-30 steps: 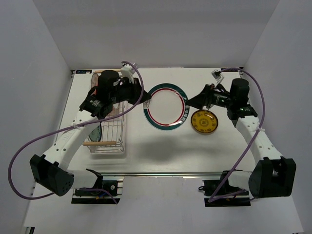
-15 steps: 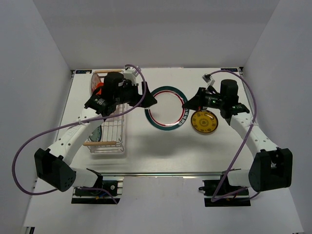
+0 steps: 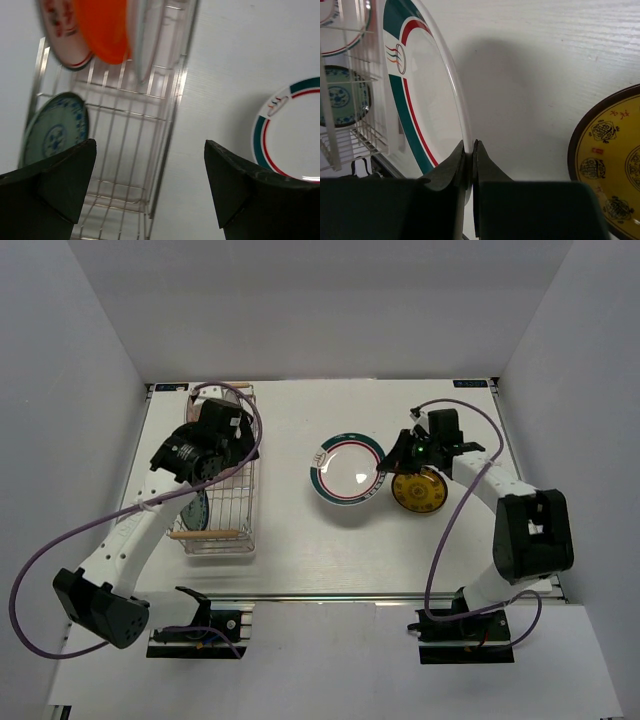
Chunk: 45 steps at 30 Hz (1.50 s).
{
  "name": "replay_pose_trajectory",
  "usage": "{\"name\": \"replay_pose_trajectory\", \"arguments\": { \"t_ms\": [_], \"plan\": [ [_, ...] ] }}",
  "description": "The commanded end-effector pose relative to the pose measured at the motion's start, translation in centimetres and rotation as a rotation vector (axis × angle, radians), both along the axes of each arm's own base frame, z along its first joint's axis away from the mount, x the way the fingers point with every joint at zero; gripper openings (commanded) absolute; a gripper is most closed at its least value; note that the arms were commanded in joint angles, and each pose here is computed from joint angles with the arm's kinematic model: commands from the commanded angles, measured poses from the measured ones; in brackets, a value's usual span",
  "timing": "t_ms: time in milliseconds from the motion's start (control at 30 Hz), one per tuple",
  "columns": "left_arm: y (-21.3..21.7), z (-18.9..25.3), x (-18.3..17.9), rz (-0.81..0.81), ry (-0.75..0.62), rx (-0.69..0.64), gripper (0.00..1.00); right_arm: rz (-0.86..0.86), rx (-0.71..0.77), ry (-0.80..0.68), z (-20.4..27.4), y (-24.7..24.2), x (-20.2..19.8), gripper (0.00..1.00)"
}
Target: Unload the plates from the dish rack
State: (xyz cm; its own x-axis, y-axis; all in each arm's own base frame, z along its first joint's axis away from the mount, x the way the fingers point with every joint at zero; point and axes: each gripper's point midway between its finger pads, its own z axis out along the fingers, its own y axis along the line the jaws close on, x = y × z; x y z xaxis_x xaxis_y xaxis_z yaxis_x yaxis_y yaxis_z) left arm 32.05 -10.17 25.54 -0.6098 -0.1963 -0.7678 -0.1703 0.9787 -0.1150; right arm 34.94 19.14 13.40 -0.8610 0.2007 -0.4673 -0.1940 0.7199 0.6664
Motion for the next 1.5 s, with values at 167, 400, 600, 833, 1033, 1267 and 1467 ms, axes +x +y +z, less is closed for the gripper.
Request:
{"name": "replay_pose_trajectory", "arguments": {
  "t_ms": [167,400,600,833,1033,1267,1467],
  "plan": [
    [7.8,-0.5,-4.2,0.338,0.055,0.210,0.98,-0.011,0.008,0.027,-1.8,2.0,3.3,0.00],
    [9.8,-0.9,-5.8,0.397,0.058,0.243,0.98,0.010,0.008,0.099,-5.0,3.0,3.9,0.00],
    [10.8,-2.5,-6.6,0.421,0.101,0.259,0.98,0.049,-0.031,0.107,-6.0,3.4,3.5,0.13],
    [11.9,-4.0,-6.7,0.447,0.154,0.267,0.98,0.150,-0.114,0.148,-7.8,3.4,1.9,0.19],
    [12.3,-4.2,-6.5,0.447,0.159,0.252,0.98,0.174,-0.154,0.184,-8.8,2.9,0.4,0.56],
    [12.4,-4.5,-5.9,0.424,0.160,0.236,0.98,0.163,-0.162,0.138,-6.5,2.7,0.4,0.89],
    [11.9,-5.8,-5.4,0.372,0.168,0.228,0.98,0.027,-0.244,0.013,-1.4,0.2,1.9,0.89]
  ]
}}
